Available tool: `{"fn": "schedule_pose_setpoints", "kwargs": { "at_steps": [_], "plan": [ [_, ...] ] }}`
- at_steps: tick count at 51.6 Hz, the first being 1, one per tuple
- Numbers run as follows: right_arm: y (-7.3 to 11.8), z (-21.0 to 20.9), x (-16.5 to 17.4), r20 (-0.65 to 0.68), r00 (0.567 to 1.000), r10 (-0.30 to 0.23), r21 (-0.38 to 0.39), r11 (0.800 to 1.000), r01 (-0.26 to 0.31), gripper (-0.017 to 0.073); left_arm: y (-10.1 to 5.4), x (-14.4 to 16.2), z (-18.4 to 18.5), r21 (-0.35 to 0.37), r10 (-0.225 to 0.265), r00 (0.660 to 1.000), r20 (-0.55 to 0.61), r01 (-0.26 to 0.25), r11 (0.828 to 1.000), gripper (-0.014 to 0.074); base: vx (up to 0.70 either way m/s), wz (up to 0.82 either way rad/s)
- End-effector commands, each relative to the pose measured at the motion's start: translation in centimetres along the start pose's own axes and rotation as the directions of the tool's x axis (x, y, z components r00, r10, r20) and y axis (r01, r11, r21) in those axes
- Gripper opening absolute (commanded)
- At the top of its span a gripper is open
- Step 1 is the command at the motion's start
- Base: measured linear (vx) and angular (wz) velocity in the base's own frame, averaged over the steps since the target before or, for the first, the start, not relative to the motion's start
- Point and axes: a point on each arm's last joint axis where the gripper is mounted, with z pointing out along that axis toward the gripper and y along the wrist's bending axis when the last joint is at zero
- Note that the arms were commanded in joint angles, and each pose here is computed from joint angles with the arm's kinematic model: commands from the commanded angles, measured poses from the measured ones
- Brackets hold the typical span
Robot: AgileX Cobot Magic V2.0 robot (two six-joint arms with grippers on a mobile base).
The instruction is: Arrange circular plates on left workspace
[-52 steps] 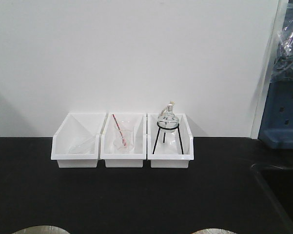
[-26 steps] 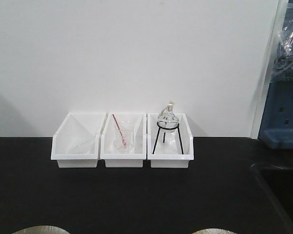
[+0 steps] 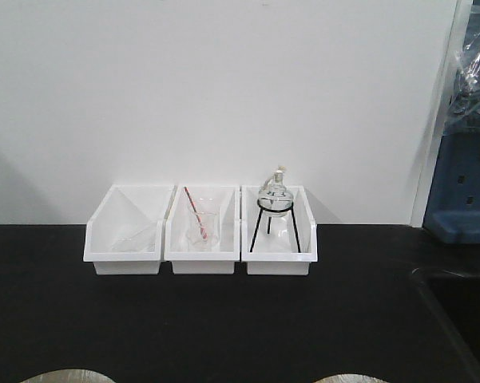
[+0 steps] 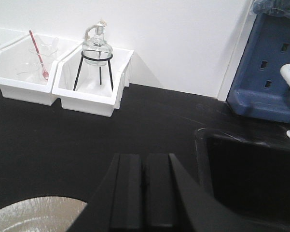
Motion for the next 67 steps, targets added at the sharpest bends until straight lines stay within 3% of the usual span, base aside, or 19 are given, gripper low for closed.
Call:
{"fn": "schedule_pose_setpoints", "kwargs": {
  "at_steps": [1,10,20,27,46,60,67],
  "plan": [
    [-0.2,-0.2,-1.9,0.119,0.993,-0.019,0.012,1.0,0.017,-0.0002,-2.0,-0.9,-1.1,0.088,0.056,0.995,0.084,-0.064,0.994,0.0057,0.0,0.0],
    [-0.2,-0.2,-1.9,0.119,0.993,-0.019,0.012,1.0,0.017,-0.0002,-1.9,-0.9,-1.2,0.082,0.078,0.994,0.083,-0.085,0.993,0.0179,0.0,0.0],
    [-0.2,-0.2,-2.0,0.125,0.992,-0.019,0.013,1.0,0.017,-0.0002,-2.0,-0.8,-1.2,0.094,0.076,0.994,0.075,-0.083,0.992,0.037,0.0,0.0],
    [-0.2,-0.2,-2.0,0.129,0.992,-0.019,0.013,1.0,0.017,-0.0002,-2.2,-0.7,-1.1,0.108,0.076,0.996,0.055,-0.081,0.991,0.0454,0.0,0.0],
    [-0.2,-0.2,-2.0,0.131,0.991,-0.019,0.013,1.0,0.017,-0.0002,-2.6,-0.1,-0.7,0.122,0.08,0.997,-0.01,-0.078,0.99,0.044,0.0,0.0],
    [-0.2,-0.2,-2.0,0.131,0.991,-0.019,0.013,1.0,0.017,-0.0002,-3.3,0.2,0.5,0.087,0.146,0.986,-0.083,-0.139,0.986,0.044,0.0,0.0],
    [-0.2,-0.2,-2.0,0.131,0.991,-0.019,0.012,1.0,0.017,-0.0002,-3.1,0.3,1.2,0.095,0.117,0.987,-0.11,-0.107,0.99,0.044,0.0,0.0]
  ]
}}
